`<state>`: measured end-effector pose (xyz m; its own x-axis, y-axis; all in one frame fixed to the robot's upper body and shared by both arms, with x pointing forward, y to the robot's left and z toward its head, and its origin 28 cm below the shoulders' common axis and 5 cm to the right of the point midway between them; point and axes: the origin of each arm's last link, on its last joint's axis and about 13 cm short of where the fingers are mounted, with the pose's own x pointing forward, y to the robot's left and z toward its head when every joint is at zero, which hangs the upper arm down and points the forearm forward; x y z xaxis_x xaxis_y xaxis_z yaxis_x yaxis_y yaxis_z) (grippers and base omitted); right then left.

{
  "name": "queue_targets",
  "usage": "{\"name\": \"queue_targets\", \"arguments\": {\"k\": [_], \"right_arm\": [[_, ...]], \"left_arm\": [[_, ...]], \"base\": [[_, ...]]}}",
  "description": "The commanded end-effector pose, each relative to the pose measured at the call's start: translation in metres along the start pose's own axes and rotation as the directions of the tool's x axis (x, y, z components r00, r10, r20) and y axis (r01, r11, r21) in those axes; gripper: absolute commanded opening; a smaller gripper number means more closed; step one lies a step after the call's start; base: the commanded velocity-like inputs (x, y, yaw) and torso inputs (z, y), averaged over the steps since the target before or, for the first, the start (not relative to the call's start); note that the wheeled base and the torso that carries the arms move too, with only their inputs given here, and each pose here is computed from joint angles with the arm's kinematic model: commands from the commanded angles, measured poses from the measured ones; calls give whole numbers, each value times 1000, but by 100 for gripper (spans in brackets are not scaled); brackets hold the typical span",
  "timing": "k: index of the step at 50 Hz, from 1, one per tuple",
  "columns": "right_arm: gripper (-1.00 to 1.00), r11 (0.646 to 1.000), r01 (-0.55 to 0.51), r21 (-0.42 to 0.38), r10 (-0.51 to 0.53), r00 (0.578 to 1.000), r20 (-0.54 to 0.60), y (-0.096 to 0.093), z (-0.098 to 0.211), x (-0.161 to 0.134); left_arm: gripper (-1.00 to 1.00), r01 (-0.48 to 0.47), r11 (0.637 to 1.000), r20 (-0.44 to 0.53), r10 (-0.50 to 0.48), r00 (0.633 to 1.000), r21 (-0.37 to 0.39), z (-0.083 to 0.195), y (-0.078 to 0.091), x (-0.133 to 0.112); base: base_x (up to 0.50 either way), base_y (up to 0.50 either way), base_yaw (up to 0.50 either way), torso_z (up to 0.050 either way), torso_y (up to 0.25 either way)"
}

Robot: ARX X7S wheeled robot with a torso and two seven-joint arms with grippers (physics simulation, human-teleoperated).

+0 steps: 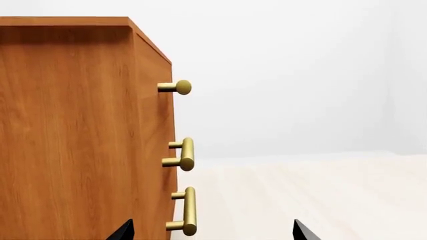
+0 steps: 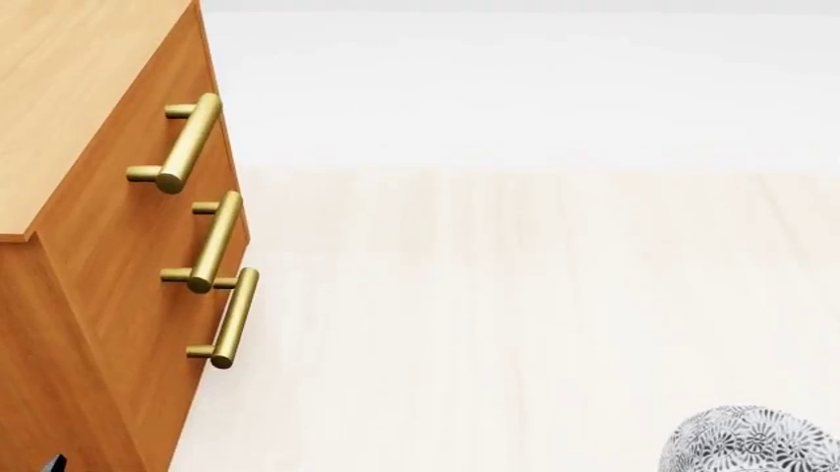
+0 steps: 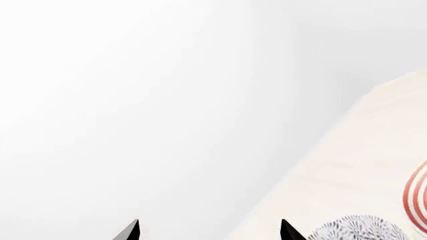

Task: Put the bowl on top of the cabinet.

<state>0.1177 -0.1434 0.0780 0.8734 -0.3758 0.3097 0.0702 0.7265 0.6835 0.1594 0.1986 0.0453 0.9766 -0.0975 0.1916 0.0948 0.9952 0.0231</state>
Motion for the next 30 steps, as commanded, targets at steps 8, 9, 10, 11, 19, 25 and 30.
{"name": "queue_targets", "arguments": {"k": [8, 9, 10, 11, 19, 25, 30], "right_arm": [[100, 992, 82, 91, -86, 995, 44, -10, 6, -1], [100, 992, 87, 97, -91, 995, 46, -10, 6, -1], [100, 988, 103, 114, -110, 992, 55, -12, 7, -1], [100, 987, 110, 119, -117, 991, 57, -13, 7, -1], [100, 967, 188, 173, -201, 978, 59, -19, 7, -1], [100, 952, 219, 214, -231, 972, 33, -24, 7, 0], [100, 942, 244, 231, -253, 968, 10, -27, 4, 3]], "left_arm": [[100, 1, 1000, -6, -1, 1000, 0, -1, 0, 1], [100, 1, 1000, -6, -1, 1000, 0, -1, 0, 1], [100, 1, 1000, -6, -1, 1000, 0, -1, 0, 1], [100, 1, 1000, -7, -1, 1000, -1, -1, 0, 1], [100, -1, 1000, -7, 1, 1000, -1, -2, 0, 1], [100, -1, 1000, -4, 1, 1000, 2, -1, 0, 0], [100, -2, 1000, -4, 2, 1000, 1, -1, 0, 0]], "base": [[0, 0, 0, 0, 0], [0, 0, 0, 0, 0], [0, 0, 0, 0, 0], [0, 0, 0, 0, 0], [0, 0, 0, 0, 0], [0, 0, 0, 0, 0], [0, 0, 0, 0, 0]]}}
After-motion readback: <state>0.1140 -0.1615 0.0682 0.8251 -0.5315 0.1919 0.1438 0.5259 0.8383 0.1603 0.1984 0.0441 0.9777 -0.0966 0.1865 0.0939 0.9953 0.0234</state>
